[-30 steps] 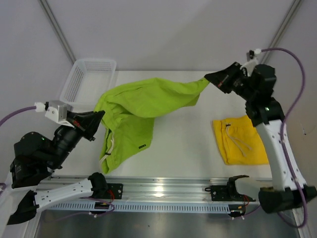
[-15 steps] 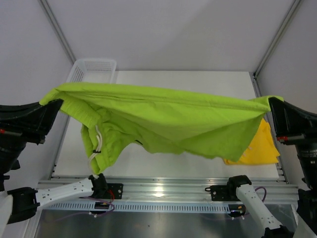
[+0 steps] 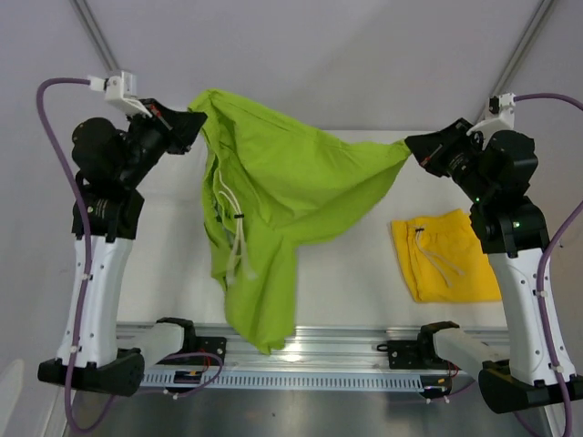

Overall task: Fold and stack the shorts
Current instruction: Flatten the shorts out, then fold the shorts

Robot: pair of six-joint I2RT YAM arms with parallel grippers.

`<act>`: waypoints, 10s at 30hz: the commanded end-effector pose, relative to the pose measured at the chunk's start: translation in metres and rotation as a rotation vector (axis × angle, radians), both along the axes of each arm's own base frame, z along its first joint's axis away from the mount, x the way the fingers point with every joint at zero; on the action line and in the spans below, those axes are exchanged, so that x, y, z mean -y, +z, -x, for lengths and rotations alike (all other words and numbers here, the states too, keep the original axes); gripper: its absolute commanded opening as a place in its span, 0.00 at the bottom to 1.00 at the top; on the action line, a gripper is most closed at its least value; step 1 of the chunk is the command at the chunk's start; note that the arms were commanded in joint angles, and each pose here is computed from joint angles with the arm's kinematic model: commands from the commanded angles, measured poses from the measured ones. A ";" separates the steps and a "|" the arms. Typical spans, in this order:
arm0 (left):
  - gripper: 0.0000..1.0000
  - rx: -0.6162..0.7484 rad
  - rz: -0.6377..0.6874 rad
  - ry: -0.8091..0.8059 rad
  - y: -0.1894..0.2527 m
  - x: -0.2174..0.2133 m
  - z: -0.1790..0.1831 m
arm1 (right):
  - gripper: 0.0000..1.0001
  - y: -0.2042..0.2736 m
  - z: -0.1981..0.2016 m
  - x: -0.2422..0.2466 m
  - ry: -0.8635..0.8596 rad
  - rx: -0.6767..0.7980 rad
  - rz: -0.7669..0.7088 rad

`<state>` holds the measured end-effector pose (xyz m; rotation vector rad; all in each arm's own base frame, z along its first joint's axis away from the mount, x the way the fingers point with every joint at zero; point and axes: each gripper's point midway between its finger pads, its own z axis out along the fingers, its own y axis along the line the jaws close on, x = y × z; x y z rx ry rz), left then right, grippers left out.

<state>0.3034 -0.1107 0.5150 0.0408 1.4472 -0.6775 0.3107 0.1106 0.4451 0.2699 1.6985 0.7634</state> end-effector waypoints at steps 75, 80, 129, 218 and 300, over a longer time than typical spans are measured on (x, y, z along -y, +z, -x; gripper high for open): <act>0.99 -0.460 -0.010 0.076 -0.266 0.046 -0.291 | 0.93 -0.214 -0.249 0.093 -0.330 -0.272 0.021; 0.99 -0.534 -0.032 0.099 -0.270 0.036 -0.252 | 0.90 -0.218 -0.197 0.034 -0.177 -0.303 0.093; 0.73 -0.883 -0.022 0.007 -0.431 0.024 -0.136 | 0.47 -0.393 0.187 -0.345 0.607 -0.173 1.071; 0.00 -0.825 0.094 0.227 -0.341 -0.065 -0.165 | 0.00 -0.335 0.228 -0.152 0.697 -0.307 0.642; 0.00 -0.769 0.382 0.710 -0.277 -0.141 -0.012 | 0.00 -0.258 0.329 -0.214 1.049 0.036 0.777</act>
